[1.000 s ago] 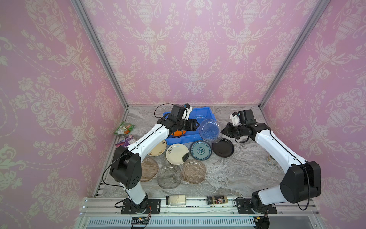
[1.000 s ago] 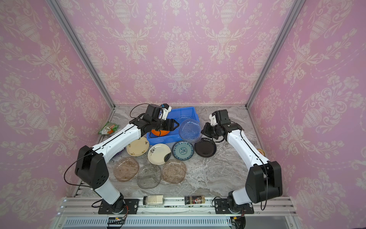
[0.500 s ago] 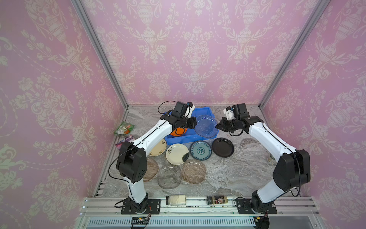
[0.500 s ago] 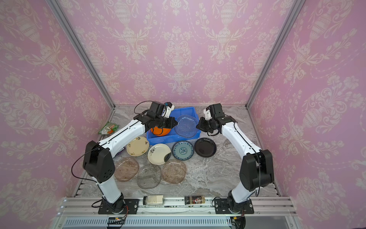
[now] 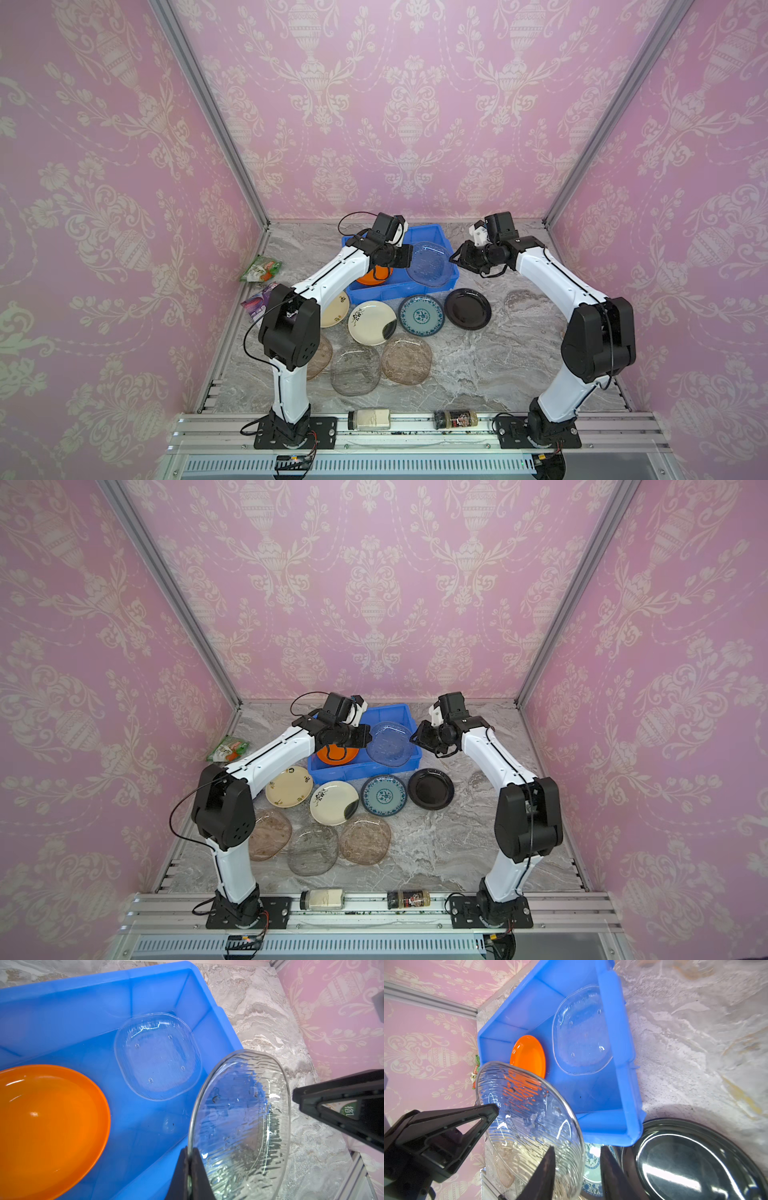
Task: Place the plates into the plastic bin on the countertop
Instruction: 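Carry the clear plate to the bin and pass it to the left gripper, then lower the clear plate into the bin with the left gripper and release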
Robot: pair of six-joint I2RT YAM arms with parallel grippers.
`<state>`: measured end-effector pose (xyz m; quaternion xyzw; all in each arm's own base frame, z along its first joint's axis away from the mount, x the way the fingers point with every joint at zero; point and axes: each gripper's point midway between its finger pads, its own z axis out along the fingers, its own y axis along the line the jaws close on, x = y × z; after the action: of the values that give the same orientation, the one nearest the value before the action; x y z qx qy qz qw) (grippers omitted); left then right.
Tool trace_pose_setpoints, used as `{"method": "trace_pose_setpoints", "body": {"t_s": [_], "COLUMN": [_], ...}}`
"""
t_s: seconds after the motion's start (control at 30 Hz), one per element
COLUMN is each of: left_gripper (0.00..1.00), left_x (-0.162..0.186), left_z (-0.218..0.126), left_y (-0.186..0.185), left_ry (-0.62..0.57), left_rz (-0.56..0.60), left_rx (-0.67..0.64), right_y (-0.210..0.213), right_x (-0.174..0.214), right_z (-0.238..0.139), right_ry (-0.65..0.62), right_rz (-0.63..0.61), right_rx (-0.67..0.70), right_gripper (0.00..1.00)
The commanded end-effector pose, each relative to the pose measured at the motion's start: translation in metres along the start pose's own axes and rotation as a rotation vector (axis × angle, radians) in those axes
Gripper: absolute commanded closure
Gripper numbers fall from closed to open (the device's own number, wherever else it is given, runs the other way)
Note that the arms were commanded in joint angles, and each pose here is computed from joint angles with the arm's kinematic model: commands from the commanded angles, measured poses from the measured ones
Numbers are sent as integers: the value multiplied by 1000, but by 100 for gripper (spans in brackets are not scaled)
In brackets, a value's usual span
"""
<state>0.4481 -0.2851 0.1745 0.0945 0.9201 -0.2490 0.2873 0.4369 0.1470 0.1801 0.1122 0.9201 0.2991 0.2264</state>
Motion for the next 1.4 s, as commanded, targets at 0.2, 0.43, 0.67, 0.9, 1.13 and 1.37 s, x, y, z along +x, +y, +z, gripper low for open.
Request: {"method": "trace_pose_setpoints", "body": {"t_s": [0.2,0.43,0.67,0.9,1.13,1.37], "left_gripper": [100,100,100,100,100,100], "left_x": [-46,-53,-53,-45,-35,-25], "left_z": [12,51,71,87,100,112], "left_y": [50,70,75,80,74,81], "left_ry": [-141,-139,-126,-81,-46,-26], "left_rz": [-246,-391,-415,-399,-391,-391], "left_rx": [-70,-13,-22,-62,-71,-102], "right_y": [-11,-18,-25,-30,-35,-41], "right_x": [-27,-21,-16,-10,-4,1], "right_z": [-30,-26,-21,-17,-15,-14], "right_ry": [-118,-103,-101,-96,-91,-91], "right_rz": [73,85,107,114,125,138], "right_rx": [-28,-26,-36,-44,-49,-55], "right_gripper": [62,63,64,64,64,64]}}
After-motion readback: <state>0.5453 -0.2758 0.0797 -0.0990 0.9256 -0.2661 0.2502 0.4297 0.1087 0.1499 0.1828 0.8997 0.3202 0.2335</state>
